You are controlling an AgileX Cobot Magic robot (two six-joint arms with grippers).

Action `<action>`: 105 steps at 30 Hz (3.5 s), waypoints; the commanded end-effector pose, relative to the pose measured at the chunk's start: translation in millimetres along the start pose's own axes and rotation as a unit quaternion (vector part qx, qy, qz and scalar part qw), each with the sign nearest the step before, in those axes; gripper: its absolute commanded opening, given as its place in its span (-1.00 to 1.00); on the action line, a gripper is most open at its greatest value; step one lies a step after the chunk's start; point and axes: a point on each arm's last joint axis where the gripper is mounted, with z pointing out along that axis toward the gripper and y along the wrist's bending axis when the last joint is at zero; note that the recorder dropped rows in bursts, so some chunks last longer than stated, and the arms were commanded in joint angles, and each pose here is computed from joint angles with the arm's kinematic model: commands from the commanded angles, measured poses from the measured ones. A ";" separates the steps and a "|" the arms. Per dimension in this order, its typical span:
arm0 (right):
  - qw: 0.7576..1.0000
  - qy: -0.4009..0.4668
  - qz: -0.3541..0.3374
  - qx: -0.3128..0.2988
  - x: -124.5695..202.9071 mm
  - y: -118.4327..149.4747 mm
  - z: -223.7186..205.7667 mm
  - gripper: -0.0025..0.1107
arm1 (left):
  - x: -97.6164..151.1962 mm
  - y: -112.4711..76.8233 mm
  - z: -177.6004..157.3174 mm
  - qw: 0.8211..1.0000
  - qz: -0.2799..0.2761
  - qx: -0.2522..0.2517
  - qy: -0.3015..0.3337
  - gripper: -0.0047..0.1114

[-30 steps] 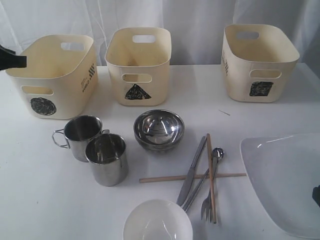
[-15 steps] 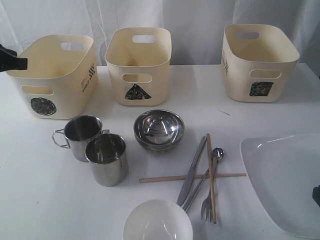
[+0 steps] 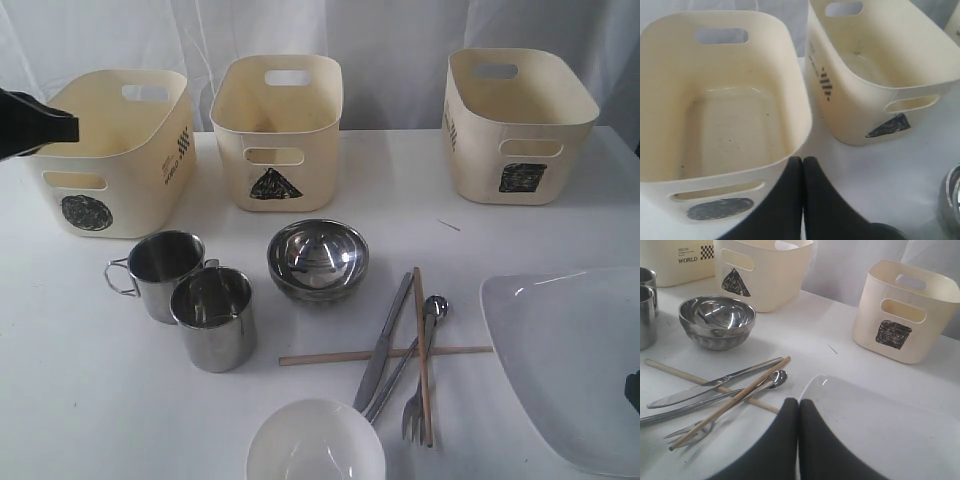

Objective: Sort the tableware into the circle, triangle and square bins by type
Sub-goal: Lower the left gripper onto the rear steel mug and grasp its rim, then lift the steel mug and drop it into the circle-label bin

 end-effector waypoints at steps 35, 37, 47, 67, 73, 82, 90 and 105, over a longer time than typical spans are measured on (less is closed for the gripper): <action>1.000 -0.009 0.001 -0.002 -1.5 0.2 -0.5 -0.96 | 41.4 -66.9 -18.7 0.970 0.106 -0.094 0.196 -0.92; 1.000 -0.009 0.001 -0.002 -1.5 0.2 -0.5 -0.96 | 35.6 -71.7 -23.9 0.961 0.113 -0.078 0.241 -0.92; 1.000 -0.009 0.001 -0.002 -1.5 0.2 -0.5 -0.96 | -10.3 -93.1 -30.2 0.971 0.087 0.008 0.221 -0.46; 1.000 -0.009 0.001 -0.002 -1.5 0.2 -0.5 -0.96 | 26.6 -67.4 47.0 0.960 0.103 -0.011 0.261 0.05; 1.000 -0.009 0.001 -0.002 -1.5 0.2 -0.5 -0.96 | 42.3 -63.8 68.8 0.956 0.108 -0.011 0.272 0.05; 1.000 -0.009 0.001 -0.002 -1.5 0.2 -0.5 -0.96 | 68.8 -58.6 97.7 0.950 0.106 -0.013 0.292 -0.01; 1.000 -0.009 0.001 -0.002 -1.5 0.2 -0.5 -0.96 | 67.2 -58.9 91.2 0.941 0.139 -0.003 0.308 -0.92; 1.000 -0.009 0.001 -0.002 -1.5 0.2 -0.5 -0.96 | 20.1 -58.3 40.1 0.946 0.196 -0.028 0.256 -0.92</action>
